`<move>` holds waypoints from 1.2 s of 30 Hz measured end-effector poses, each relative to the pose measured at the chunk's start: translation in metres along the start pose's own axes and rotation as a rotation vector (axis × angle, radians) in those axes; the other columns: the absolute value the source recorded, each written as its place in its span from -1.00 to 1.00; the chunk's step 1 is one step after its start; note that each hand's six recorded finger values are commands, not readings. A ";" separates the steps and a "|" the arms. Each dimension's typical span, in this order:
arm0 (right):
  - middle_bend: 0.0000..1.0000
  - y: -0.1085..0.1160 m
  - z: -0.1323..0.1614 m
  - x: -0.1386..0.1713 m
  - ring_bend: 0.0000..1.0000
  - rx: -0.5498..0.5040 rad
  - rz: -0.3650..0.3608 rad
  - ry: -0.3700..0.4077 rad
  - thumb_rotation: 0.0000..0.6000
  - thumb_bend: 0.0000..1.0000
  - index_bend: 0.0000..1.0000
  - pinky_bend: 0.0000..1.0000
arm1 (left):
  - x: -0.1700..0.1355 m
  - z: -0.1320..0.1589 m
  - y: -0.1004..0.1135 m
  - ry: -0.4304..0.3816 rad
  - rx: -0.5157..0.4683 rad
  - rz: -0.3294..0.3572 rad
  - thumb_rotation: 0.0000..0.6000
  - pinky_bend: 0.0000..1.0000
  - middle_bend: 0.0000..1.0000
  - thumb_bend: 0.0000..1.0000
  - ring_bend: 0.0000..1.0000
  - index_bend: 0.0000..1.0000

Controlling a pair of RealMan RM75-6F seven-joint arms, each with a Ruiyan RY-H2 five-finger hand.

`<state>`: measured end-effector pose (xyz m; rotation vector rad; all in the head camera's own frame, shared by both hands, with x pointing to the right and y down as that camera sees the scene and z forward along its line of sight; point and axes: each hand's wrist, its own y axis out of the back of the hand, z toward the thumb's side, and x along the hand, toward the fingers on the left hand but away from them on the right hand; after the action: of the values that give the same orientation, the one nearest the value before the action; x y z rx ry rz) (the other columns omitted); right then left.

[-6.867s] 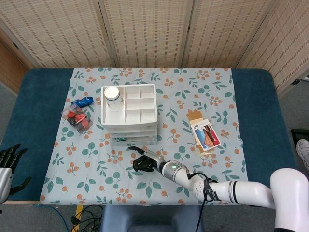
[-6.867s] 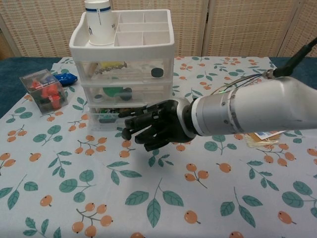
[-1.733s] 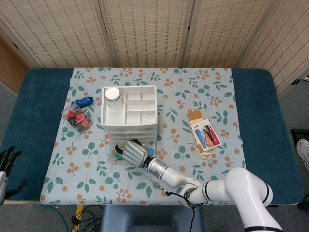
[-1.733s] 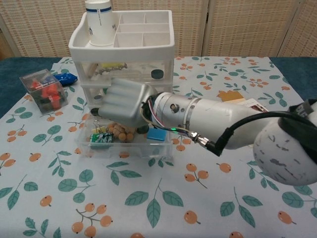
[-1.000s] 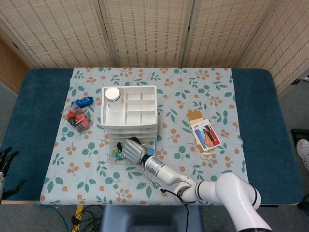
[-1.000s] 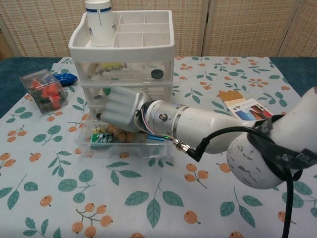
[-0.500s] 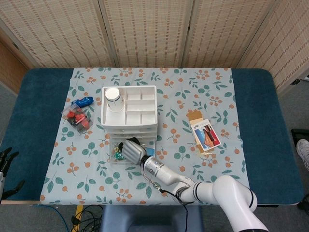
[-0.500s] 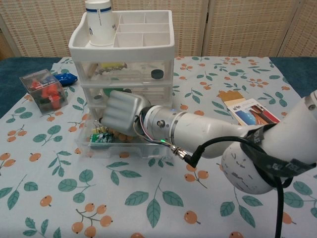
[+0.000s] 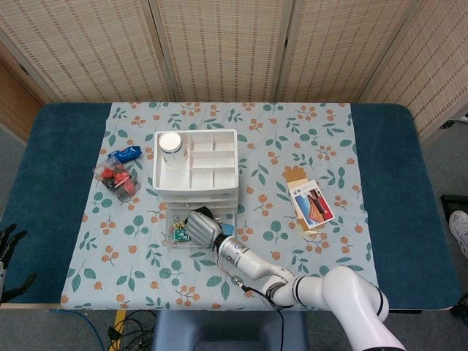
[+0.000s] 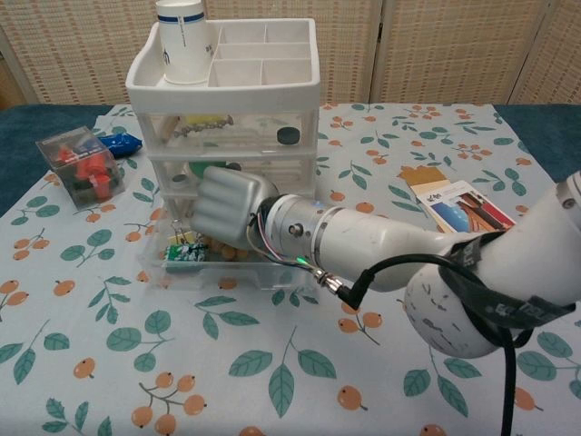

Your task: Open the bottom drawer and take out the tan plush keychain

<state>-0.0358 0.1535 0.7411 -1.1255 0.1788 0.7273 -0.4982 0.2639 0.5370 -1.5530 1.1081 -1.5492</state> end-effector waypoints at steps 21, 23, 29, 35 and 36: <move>0.83 0.006 -0.003 0.004 0.97 -0.031 -0.017 -0.019 1.00 0.11 0.27 1.00 | -0.001 -0.003 0.000 0.009 0.000 0.004 1.00 -0.81 -0.83 -0.57 -0.83 -0.69; 0.83 0.008 -0.004 0.005 0.97 -0.037 -0.026 -0.025 1.00 0.11 0.27 1.00 | -0.001 -0.003 0.000 0.008 0.001 0.006 1.00 -0.81 -0.83 -0.57 -0.82 -0.69; 0.83 0.018 -0.013 0.010 0.97 -0.069 -0.063 -0.046 1.00 0.11 0.27 1.00 | 0.000 -0.002 0.003 0.004 0.003 0.014 1.00 -0.81 -0.83 -0.57 -0.82 -0.69; 0.83 0.030 -0.028 0.024 0.97 -0.126 -0.108 -0.077 1.00 0.11 0.27 1.00 | 0.001 0.001 0.005 -0.006 0.004 0.018 1.00 -0.81 -0.83 -0.57 -0.82 -0.69; 0.83 0.032 -0.032 0.029 0.97 -0.140 -0.118 -0.082 1.00 0.11 0.27 1.00 | 0.002 0.002 0.005 -0.008 0.005 0.018 1.00 -0.81 -0.83 -0.57 -0.82 -0.69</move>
<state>-0.0263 0.1463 0.6889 -1.2263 -0.0085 0.6879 -0.4971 0.2600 0.5335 -1.5404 1.1104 -1.5312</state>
